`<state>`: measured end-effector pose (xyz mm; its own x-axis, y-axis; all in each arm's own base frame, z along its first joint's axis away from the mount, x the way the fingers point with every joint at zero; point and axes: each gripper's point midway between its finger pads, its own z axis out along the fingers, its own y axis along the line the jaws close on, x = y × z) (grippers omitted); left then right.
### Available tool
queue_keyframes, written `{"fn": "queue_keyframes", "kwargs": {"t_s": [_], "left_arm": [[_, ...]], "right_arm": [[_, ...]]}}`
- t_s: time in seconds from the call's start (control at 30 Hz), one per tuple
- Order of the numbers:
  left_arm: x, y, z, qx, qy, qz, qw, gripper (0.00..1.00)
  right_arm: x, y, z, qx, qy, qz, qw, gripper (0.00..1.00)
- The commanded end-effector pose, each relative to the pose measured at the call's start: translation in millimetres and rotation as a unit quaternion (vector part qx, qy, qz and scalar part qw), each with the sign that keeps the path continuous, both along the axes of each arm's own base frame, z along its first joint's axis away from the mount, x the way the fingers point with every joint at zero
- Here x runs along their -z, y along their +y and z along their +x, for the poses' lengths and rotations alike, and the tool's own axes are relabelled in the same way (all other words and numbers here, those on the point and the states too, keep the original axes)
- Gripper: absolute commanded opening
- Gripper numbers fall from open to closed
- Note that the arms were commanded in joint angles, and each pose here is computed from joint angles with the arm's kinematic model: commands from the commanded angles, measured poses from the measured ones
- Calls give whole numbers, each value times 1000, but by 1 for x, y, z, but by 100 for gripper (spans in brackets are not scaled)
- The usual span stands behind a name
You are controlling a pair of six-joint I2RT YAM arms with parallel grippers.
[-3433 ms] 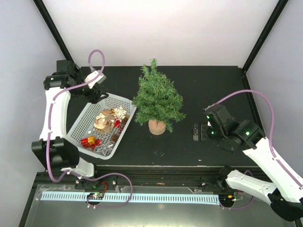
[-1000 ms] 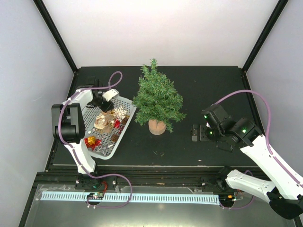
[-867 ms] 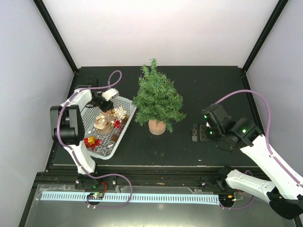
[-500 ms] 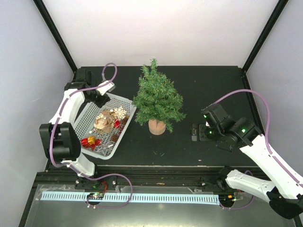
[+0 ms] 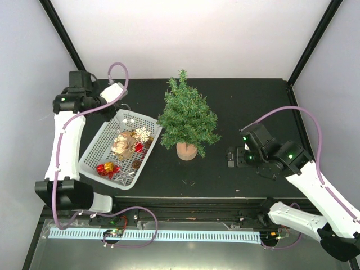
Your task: Decorate the small christmas tree
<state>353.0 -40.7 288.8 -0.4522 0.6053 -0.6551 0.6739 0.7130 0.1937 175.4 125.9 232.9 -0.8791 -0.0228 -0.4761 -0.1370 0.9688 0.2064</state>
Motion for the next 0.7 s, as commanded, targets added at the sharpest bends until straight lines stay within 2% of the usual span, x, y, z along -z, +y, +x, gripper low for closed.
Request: {"fn": "queue_keyframes", "kwargs": {"t_s": [0.0,0.33,0.67], "left_arm": [[-57,-6,-28,10,-27,-40,999,2],[-141,-27,-78,32,-37,-184,982,2],[-198,-27,-111,-3,-109,-183,977,2]], "right_arm": [[-9,-4,5,-1,-29,-1,1000,100],[-24,-8,8,8,-51,3,999,100],[-74,-29,-11,-3,-128,34,991,100]]}}
